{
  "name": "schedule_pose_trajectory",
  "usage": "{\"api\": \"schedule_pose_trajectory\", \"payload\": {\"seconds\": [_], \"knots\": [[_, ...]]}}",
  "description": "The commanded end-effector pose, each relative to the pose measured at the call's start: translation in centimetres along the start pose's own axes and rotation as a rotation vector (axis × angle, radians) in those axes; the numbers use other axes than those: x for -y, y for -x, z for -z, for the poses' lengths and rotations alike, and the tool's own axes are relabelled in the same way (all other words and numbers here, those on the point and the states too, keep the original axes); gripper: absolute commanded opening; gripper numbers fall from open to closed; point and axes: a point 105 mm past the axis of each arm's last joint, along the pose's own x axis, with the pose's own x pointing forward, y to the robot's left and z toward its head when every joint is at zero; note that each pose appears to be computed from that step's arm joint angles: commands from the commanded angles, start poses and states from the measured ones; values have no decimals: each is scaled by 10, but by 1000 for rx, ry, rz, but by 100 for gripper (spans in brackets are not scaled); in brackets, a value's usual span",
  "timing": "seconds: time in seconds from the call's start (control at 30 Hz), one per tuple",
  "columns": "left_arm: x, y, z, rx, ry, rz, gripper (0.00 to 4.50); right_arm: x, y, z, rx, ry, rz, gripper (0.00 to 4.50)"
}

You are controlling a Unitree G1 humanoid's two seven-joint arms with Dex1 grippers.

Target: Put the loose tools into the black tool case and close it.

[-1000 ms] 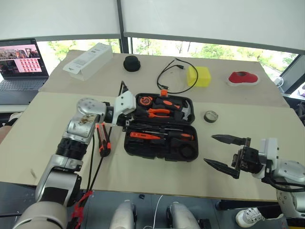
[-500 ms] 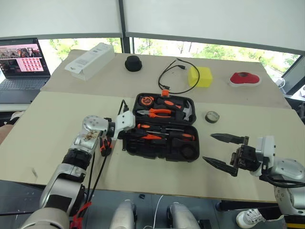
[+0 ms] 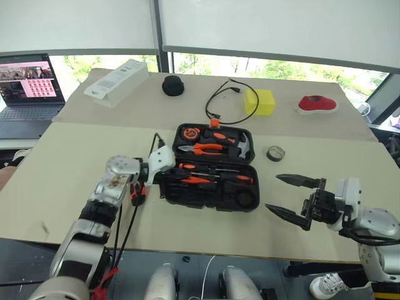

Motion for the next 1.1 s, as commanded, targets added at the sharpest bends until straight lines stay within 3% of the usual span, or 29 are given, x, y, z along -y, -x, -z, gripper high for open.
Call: {"api": "schedule_pose_trajectory", "payload": {"seconds": [0.03,0.1,0.27,0.4,0.53,0.63,0.9,1.1], "knots": [[-15,56,-40,154,-69,-196,188,11,8,-10,37,111,45,450],[-12,88,-39,160,-50,-309,260,13,13,-8,31,126,51,450],[21,172,3,15,63,-607,437,11,25,1,3,107,12,450],[57,227,39,-134,178,-835,446,9,28,8,-8,81,-12,450],[90,253,54,-250,259,-989,446,5,23,9,13,64,-60,450],[98,252,56,-276,328,-1051,446,4,20,7,31,61,-83,450],[63,180,12,-119,515,-1009,446,7,-6,-27,185,114,-129,450],[41,114,16,-195,675,-1063,446,11,-22,-52,153,150,-223,450]]}}
